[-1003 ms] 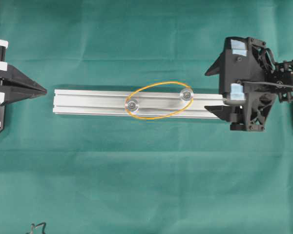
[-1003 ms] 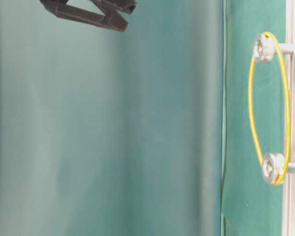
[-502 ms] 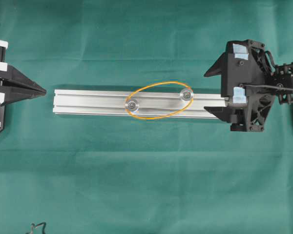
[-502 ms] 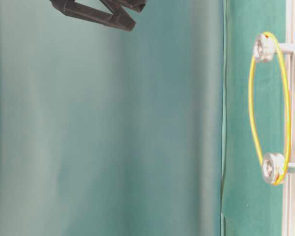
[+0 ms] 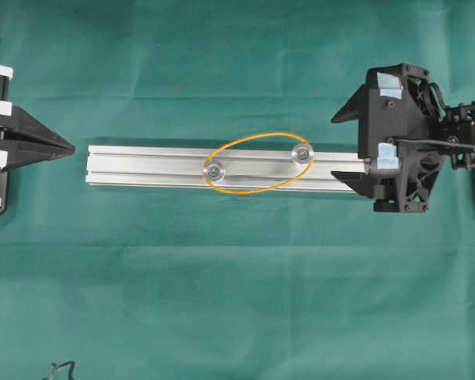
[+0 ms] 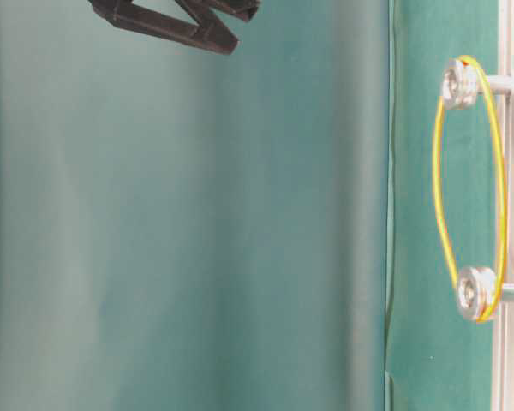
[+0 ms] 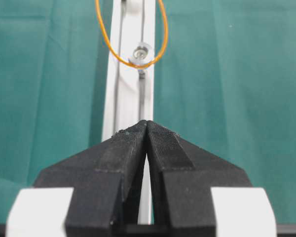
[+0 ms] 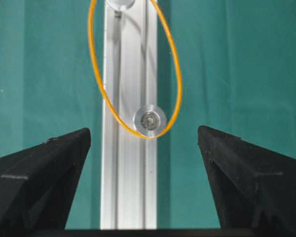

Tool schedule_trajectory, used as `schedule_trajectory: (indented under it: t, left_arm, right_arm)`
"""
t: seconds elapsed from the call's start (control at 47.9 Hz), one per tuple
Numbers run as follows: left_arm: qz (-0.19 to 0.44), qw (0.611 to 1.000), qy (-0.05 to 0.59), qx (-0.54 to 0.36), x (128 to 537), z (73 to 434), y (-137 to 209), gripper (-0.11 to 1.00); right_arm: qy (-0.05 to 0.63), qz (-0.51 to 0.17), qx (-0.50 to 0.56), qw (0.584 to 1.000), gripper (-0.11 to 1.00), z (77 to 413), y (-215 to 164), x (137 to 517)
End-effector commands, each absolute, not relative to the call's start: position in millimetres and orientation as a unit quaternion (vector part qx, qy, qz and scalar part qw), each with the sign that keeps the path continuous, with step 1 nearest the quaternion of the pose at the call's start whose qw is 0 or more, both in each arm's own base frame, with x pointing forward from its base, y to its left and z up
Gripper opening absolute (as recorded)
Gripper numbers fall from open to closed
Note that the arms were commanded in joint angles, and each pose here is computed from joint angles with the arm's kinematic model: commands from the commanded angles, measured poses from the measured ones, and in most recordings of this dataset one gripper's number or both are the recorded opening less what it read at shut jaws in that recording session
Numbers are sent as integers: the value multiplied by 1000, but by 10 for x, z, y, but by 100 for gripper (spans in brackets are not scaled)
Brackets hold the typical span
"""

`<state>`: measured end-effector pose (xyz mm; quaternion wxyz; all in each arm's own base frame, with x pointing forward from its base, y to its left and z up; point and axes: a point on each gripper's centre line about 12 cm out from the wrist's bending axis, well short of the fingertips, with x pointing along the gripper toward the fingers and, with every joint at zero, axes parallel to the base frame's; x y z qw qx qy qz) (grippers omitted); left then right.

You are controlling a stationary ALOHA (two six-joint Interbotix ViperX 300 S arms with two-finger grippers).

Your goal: Hook the rubber onto the shaft.

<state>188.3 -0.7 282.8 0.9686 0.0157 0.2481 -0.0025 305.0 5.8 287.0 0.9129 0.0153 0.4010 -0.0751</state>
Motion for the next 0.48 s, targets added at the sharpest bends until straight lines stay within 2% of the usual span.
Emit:
schedule_trajectory:
  t: [0.0,0.46]
  left_arm:
    - [-4,972,232,18,1907,2951,-12,0]
    - [-4,972,232,18,1907,2951,-12,0]
  right_arm:
    - [385,-75,18,920,90,2965,48,3048]
    - [386,-75,17,919,90,2962,47,3045]
